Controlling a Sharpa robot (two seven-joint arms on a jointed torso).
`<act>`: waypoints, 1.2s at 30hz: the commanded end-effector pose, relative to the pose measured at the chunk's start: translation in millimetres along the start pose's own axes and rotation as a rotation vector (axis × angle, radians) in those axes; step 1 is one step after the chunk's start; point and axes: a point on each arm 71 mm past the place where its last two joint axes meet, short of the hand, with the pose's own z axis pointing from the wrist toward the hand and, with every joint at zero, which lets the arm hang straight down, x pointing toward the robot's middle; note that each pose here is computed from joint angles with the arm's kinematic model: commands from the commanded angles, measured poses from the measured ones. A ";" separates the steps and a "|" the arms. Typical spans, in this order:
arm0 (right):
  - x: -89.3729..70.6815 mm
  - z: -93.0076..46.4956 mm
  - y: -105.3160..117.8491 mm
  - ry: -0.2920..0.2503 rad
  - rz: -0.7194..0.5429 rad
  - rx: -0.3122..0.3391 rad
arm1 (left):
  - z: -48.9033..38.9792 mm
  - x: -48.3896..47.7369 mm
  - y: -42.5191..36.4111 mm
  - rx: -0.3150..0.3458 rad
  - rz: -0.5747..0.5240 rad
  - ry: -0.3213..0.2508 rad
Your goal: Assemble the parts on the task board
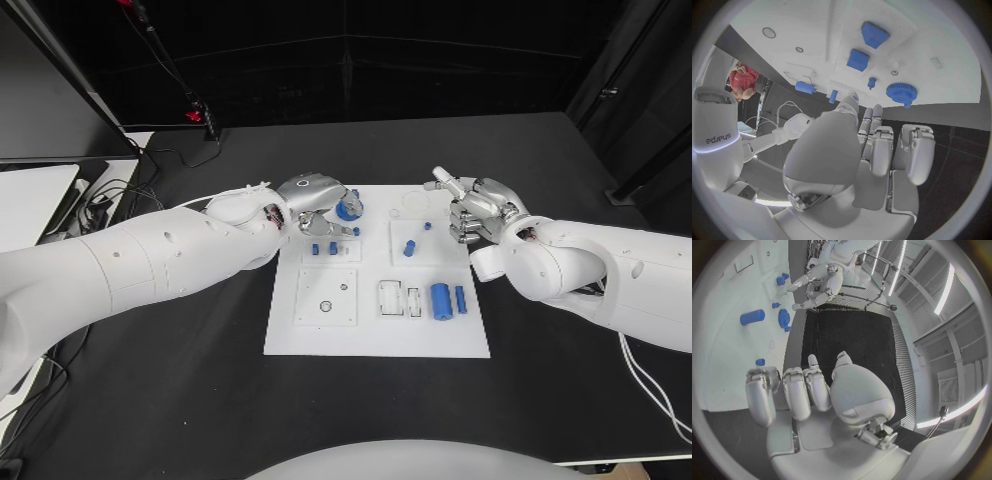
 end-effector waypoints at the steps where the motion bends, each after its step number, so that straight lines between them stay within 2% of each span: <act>1: 0.2 0.0 2.4 -0.002 -0.006 -0.021 | 2.9 0.6 -2.6 0.021 0.051 0.016; 10: 1.1 -0.1 2.3 0.001 -0.005 -0.018 | 8.4 4.3 -2.8 -0.027 0.046 0.039; 18: 1.9 0.0 2.3 0.002 -0.004 -0.015 | 14.0 9.9 -4.4 -0.047 0.034 0.092; 26: 2.1 0.1 2.2 0.004 -0.004 -0.014 | 14.3 11.0 -1.7 -0.051 0.039 0.103; 36: 3.9 0.8 1.8 0.010 -0.002 -0.007 | 17.5 11.8 -2.1 -0.012 0.126 0.120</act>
